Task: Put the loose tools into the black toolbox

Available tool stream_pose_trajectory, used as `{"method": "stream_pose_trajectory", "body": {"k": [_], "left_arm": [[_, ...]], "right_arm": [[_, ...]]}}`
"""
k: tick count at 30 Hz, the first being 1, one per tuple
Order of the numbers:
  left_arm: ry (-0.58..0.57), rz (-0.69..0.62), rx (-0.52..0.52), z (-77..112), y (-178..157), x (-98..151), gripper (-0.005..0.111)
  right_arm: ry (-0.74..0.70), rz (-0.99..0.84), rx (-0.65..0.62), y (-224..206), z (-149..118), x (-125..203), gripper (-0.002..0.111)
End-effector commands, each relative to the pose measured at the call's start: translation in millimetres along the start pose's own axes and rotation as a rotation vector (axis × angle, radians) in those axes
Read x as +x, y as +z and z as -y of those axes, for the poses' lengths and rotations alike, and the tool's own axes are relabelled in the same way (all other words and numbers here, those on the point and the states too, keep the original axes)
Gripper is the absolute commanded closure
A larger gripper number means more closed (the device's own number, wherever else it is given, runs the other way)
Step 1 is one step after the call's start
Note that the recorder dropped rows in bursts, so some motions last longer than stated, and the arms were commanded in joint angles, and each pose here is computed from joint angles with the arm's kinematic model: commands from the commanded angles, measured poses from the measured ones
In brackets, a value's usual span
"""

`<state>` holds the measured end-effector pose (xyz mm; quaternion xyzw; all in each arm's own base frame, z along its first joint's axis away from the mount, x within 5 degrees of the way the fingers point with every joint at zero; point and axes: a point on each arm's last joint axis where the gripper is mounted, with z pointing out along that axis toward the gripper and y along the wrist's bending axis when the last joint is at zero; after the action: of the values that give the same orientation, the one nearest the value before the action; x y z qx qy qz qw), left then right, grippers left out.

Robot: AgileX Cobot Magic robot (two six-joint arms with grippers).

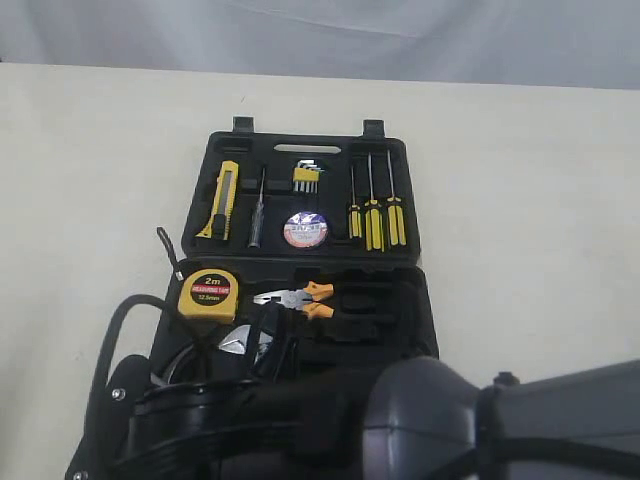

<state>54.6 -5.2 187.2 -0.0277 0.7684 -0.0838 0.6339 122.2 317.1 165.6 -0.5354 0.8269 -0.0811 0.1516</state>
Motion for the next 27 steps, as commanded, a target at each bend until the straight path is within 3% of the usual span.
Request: {"method": "stream_pose_trajectory", "body": {"k": [1,13,14,17,21,27], "left_arm": [[-0.007,-0.003,0.007,0.7,-0.2,-1.2,0.107],[-0.007,-0.003,0.007,0.7,-0.2,-1.2,0.107],[-0.007,-0.003,0.007,0.7,-0.2,-1.2,0.107],[-0.007,-0.003,0.007,0.7,-0.2,-1.2,0.107],[-0.007,-0.003,0.007,0.7,-0.2,-1.2,0.107],[-0.007,-0.003,0.007,0.7,-0.2,-1.2,0.107]], "right_arm": [[-0.058,-0.01,0.008,5.1,-2.7,-0.1,0.054],[-0.142,-0.113,0.131,38.6,-3.3,3.4,0.054],[-0.144,-0.118,0.131,40.1,-3.8,3.6,0.059],[-0.125,-0.161,0.154,41.0,-2.2,7.3,0.107],[-0.084,-0.222,0.212,18.7,9.9,14.7,0.108],[-0.082,-0.133,0.155,-36.5,25.4,19.3,0.109]]}}
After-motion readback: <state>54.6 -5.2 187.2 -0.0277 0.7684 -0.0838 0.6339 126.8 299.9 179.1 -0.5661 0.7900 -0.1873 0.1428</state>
